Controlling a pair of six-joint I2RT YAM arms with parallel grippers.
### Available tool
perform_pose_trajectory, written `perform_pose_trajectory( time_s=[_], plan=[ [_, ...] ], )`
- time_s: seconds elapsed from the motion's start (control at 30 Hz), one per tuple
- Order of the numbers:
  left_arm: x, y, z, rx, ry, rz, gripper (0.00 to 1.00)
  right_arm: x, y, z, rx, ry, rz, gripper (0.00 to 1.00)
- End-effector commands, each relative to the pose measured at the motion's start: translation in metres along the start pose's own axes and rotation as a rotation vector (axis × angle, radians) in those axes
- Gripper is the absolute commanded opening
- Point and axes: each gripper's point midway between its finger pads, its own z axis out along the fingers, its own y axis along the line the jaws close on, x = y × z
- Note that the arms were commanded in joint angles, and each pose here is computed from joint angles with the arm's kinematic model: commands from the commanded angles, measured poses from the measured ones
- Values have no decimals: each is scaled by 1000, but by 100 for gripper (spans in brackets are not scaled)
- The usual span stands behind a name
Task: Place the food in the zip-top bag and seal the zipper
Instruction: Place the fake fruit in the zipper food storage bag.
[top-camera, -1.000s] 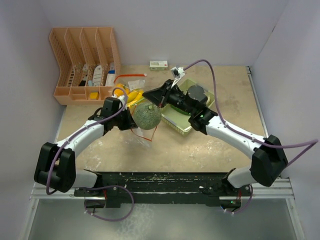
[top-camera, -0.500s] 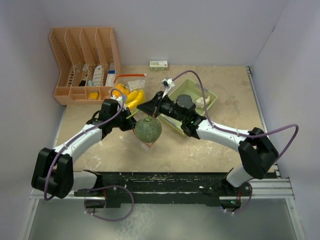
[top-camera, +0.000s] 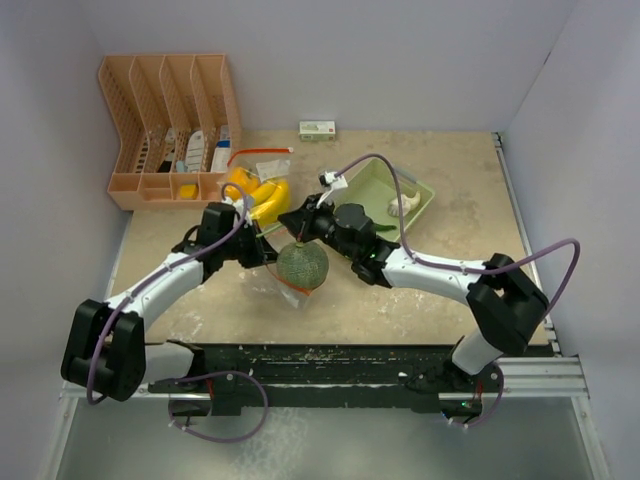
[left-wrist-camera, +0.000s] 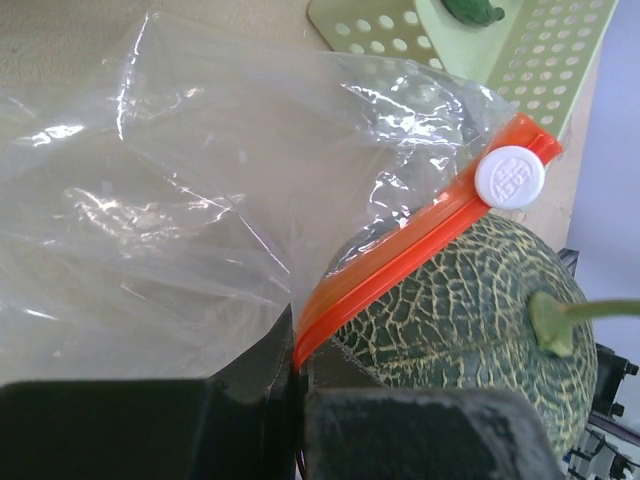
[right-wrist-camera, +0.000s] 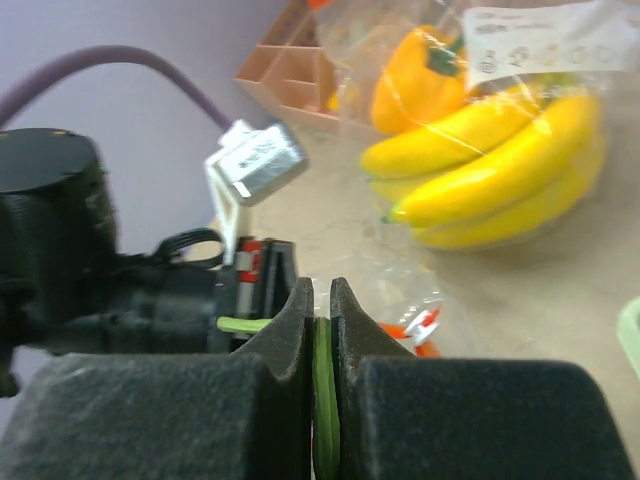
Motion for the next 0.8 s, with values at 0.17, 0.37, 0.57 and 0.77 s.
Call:
perform_pose_trajectory(
  time_s=[0.17, 0.37, 0.57, 0.77],
  plan=[
    [-24, -32, -19, 63, -50, 67, 0, 10, -18, 4, 272, -46, -172, 0],
    [-40, -41, -15, 47, -47, 109, 0, 21, -10, 2, 318, -29, -241, 0],
    [-51, -49, -8, 36, -47, 134, 0, 39, -14, 3, 357, 16, -285, 0],
    [-35, -46, 15, 20, -4, 142, 0, 60, -3, 7, 285, 65, -280, 0]
  ],
)
